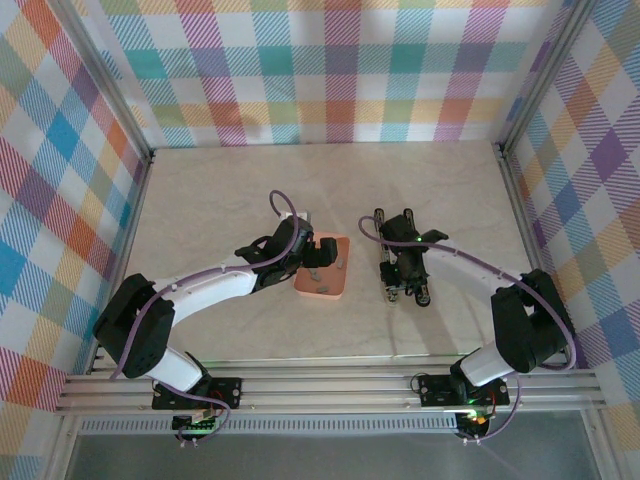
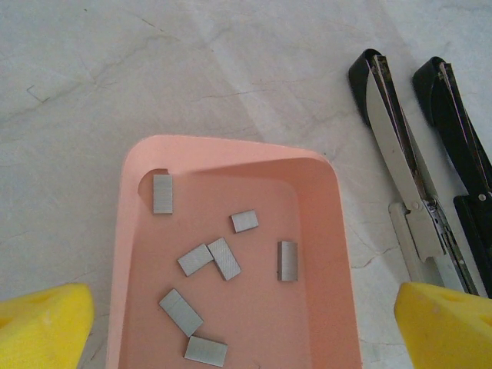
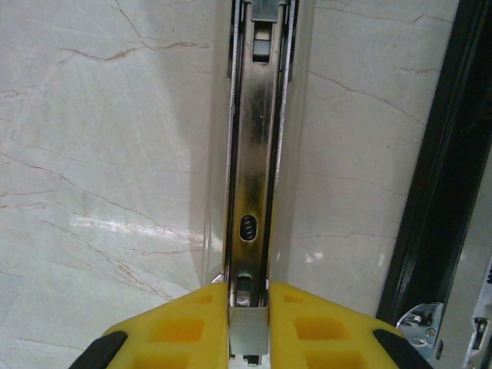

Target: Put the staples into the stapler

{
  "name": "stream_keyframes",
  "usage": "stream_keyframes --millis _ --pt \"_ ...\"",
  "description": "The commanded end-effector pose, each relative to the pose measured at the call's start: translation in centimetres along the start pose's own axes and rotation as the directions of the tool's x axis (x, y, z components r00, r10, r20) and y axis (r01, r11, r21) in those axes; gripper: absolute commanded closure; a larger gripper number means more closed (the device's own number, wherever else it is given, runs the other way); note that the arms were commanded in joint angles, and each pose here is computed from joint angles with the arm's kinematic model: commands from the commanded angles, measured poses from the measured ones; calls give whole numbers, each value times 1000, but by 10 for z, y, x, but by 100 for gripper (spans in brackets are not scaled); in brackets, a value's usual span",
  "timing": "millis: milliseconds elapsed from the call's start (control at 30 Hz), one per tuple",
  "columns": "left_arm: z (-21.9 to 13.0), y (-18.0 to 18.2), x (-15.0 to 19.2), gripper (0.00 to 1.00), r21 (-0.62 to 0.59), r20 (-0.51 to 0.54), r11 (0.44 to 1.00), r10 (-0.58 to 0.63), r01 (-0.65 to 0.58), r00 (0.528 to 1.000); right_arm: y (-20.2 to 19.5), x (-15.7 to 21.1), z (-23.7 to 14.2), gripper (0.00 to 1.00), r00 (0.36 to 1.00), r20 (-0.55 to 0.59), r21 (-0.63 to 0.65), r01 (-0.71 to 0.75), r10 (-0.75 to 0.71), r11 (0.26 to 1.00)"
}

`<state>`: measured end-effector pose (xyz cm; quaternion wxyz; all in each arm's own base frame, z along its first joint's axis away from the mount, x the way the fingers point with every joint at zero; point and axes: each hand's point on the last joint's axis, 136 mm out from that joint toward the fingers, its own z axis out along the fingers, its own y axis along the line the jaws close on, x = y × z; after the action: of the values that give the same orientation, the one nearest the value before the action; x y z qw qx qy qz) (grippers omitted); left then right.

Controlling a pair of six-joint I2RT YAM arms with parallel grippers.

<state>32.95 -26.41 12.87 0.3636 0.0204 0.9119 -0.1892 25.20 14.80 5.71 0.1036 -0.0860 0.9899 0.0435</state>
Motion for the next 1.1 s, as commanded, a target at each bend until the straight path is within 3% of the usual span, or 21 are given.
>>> stream_keyframes --millis 0,1067 --pt "0 0 4 0 -10 -4 1000 12 -12 1000 7 -11 -21 83 999 50 -29 -1 2 1000" --pt "0 2 6 0 -14 -3 1000 14 -14 1000 3 9 7 83 999 -50 -3 -5 5 1000"
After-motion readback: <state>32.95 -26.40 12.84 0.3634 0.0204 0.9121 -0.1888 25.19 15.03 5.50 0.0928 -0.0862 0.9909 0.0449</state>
